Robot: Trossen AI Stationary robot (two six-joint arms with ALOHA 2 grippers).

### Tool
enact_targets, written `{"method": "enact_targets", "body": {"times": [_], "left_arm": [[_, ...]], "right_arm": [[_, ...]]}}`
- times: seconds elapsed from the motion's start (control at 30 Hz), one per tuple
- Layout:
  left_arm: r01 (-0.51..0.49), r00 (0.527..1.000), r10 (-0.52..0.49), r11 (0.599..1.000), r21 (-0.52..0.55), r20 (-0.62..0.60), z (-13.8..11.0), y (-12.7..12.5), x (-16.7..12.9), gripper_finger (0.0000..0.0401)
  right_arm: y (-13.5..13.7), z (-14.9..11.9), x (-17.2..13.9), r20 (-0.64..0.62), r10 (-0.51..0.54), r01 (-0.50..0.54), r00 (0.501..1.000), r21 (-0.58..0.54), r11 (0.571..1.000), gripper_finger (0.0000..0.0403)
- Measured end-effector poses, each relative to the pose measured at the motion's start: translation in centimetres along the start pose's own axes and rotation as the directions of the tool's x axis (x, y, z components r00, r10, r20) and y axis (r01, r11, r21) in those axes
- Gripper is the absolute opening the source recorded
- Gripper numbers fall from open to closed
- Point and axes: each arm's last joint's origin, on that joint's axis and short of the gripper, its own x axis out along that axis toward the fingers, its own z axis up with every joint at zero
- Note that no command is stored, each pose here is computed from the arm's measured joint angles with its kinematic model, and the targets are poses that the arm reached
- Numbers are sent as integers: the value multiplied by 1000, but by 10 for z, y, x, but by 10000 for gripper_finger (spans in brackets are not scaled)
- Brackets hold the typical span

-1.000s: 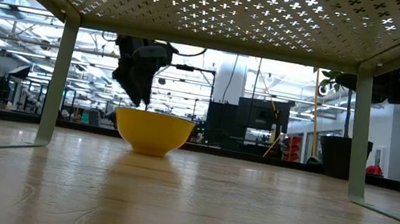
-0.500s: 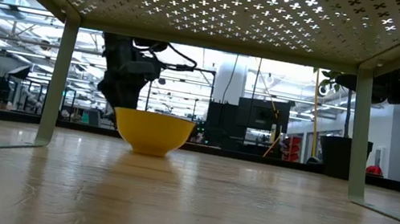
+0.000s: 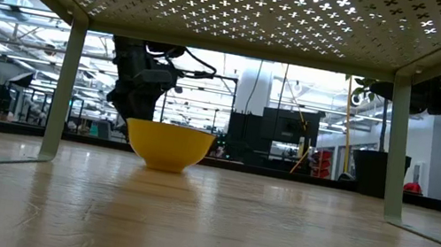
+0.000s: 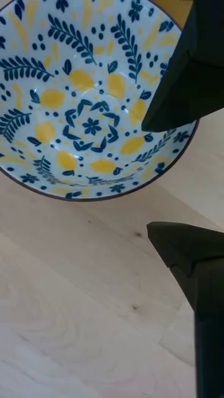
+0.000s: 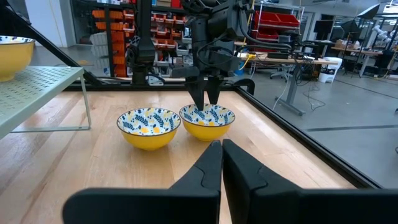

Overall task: Pick & Place Mini bowls
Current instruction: Stack the top yellow patterned bowl on the yellow patterned bowl on the shelf

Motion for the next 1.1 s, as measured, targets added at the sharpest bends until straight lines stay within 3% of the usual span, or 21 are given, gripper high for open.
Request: {"method": "enact_targets", "body": {"times": [0.7, 1.1], "left_arm": [[56, 998, -56, 998, 17, 35, 4, -3, 0, 253], [-1, 999, 2, 999, -36, 35, 3, -1, 0, 253]], "right_arm": [[0, 0, 0, 0, 0, 0, 1000, 0, 1000, 0], [0, 0, 0, 0, 0, 0, 1000, 0, 1000, 0]]}}
